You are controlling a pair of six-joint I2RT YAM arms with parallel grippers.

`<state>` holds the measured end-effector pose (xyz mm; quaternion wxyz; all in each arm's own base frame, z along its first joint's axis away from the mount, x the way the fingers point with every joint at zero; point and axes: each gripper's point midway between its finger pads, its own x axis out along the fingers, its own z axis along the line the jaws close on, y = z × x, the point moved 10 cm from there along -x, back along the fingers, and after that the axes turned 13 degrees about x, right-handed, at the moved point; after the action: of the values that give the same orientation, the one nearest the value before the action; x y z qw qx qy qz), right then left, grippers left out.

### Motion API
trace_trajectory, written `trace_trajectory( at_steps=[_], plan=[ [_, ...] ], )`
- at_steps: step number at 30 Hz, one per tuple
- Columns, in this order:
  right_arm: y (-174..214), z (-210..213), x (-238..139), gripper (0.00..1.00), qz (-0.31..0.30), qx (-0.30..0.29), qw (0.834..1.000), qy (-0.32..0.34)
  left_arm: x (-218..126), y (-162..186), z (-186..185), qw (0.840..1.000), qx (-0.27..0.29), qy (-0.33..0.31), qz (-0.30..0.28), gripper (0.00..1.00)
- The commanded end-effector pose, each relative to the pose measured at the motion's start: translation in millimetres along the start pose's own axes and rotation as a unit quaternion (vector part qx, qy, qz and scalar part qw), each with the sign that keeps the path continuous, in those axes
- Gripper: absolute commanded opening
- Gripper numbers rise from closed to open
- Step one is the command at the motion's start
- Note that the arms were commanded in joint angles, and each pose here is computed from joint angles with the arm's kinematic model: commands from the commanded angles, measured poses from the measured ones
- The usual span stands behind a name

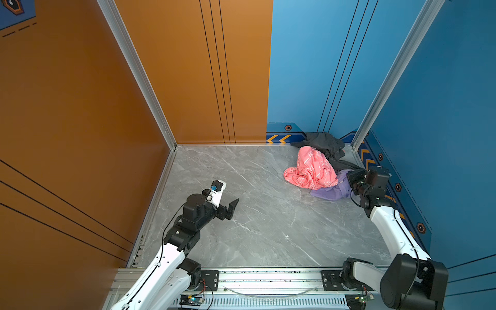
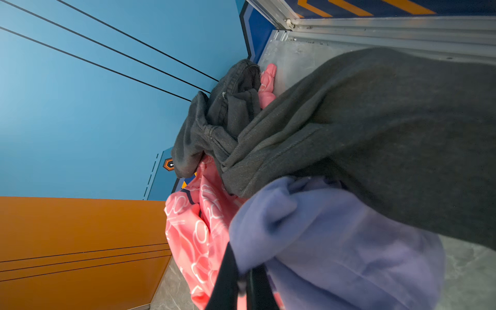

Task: Pick out a specific cloth from the pile
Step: 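Lower the right gripper onto the lavender shirt under the pile and close, then lift the lavender shirt out of the pile with the right gripper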

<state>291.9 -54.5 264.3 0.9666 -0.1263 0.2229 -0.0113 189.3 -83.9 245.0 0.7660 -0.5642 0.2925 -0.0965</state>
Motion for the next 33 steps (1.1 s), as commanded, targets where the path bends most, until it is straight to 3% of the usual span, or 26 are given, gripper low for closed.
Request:
trace_trajectory(
  at_steps=[1, 15, 33],
  plan=[
    [-18, 41, -20, 0.00, -0.043, -0.018, 0.997, -0.058, -2, 3, -3, 1.000, 0.009, -0.001, 0.001, 0.98],
    [-40, 113, -49, 0.00, -0.073, -0.031, 0.985, -0.152, -4, 3, -4, 1.000, 0.013, -0.004, -0.003, 0.98],
    [-47, 180, -93, 0.00, -0.102, -0.065, 0.952, -0.281, -6, 3, -4, 1.000, 0.016, -0.007, -0.006, 0.98]
  ],
)
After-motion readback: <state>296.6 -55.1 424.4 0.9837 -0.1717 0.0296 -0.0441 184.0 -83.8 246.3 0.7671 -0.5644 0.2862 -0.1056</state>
